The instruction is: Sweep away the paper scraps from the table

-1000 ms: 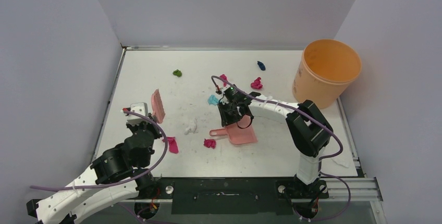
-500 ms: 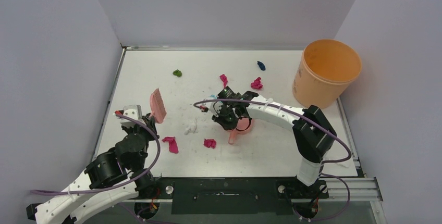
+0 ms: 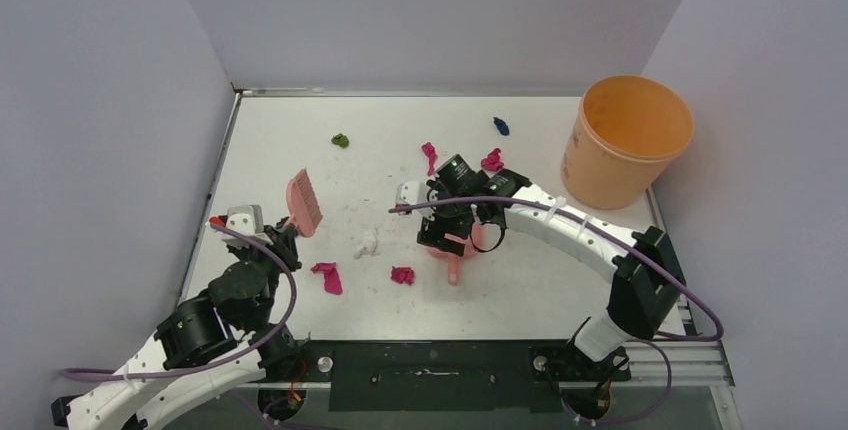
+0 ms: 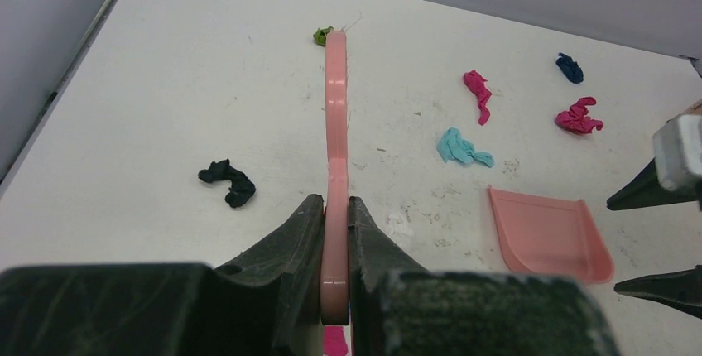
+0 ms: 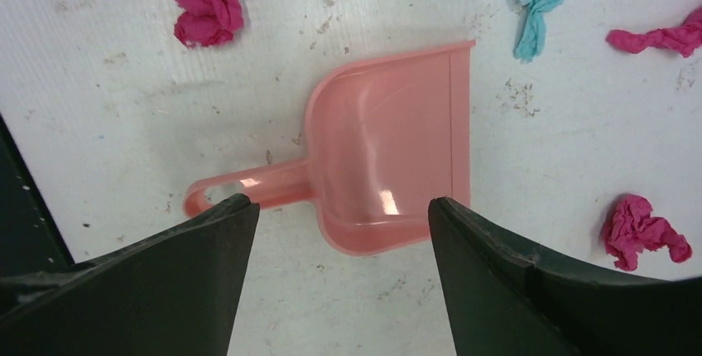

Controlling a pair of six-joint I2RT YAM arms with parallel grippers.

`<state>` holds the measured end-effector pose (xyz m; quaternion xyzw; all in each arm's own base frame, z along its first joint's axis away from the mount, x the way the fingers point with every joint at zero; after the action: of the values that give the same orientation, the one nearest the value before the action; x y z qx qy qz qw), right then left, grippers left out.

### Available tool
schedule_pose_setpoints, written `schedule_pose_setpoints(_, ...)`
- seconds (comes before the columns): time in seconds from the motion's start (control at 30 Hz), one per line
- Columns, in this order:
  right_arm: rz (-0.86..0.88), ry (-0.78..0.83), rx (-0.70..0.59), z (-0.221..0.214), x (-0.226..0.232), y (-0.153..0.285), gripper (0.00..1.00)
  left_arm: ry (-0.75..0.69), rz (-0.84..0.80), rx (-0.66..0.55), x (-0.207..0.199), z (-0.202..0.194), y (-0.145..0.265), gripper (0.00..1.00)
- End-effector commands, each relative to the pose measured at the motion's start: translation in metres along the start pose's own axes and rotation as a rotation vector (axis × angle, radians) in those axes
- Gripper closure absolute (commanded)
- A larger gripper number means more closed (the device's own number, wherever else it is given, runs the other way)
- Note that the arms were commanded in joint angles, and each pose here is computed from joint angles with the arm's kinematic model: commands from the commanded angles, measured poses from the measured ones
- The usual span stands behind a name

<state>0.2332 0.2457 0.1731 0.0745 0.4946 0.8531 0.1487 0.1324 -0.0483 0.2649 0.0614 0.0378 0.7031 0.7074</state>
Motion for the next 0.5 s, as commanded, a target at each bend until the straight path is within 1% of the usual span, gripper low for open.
schedule_pose_setpoints(0.0, -0.022, -0.217, -0.165, 0.020, -0.004, 0.036, 0.24, 0.058, -0.023, -0.032, -0.002, 0.009, 0.001, 1.00)
schedule_pose_setpoints(0.07, -0.031, -0.321, -0.166, 0.015, -0.006, 0.038, 0.26, 0.064, -0.030, -0.034, -0.002, 0.009, 0.002, 1.00)
schedule_pose_setpoints(0.1, -0.005, -0.338, -0.161, 0.012, -0.003, 0.038, 0.24, 0.067, -0.035, -0.034, -0.002, 0.009, 0.002, 1.00)
schedule_pose_setpoints(0.17, 0.042, -0.345, -0.137, 0.003, 0.002, 0.035, 0.22, 0.073, -0.041, -0.038, -0.003, 0.009, 0.002, 1.00)
schedule_pose_setpoints(0.37, 0.037, -0.370, -0.052, -0.024, 0.007, 0.005, 0.19, 0.056, -0.044, -0.028, -0.007, 0.008, 0.000, 1.00)
schedule_pose_setpoints(0.47, 0.059, -0.342, -0.029, -0.027, 0.017, -0.006, 0.17, 0.041, -0.048, -0.018, -0.009, 0.007, -0.001, 1.00)
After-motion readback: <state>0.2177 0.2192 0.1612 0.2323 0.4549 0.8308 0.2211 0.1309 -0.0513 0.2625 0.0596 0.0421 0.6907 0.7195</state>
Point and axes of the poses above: each gripper's point midway between its finger pads, its own y axis back along the fingers, its own x axis along the line the jaws close on, z = x × y, the point moved 6 cm from there along y, back along the fingers, and after that the axes turned 15 degrees about -y, right-handed, at the moved point
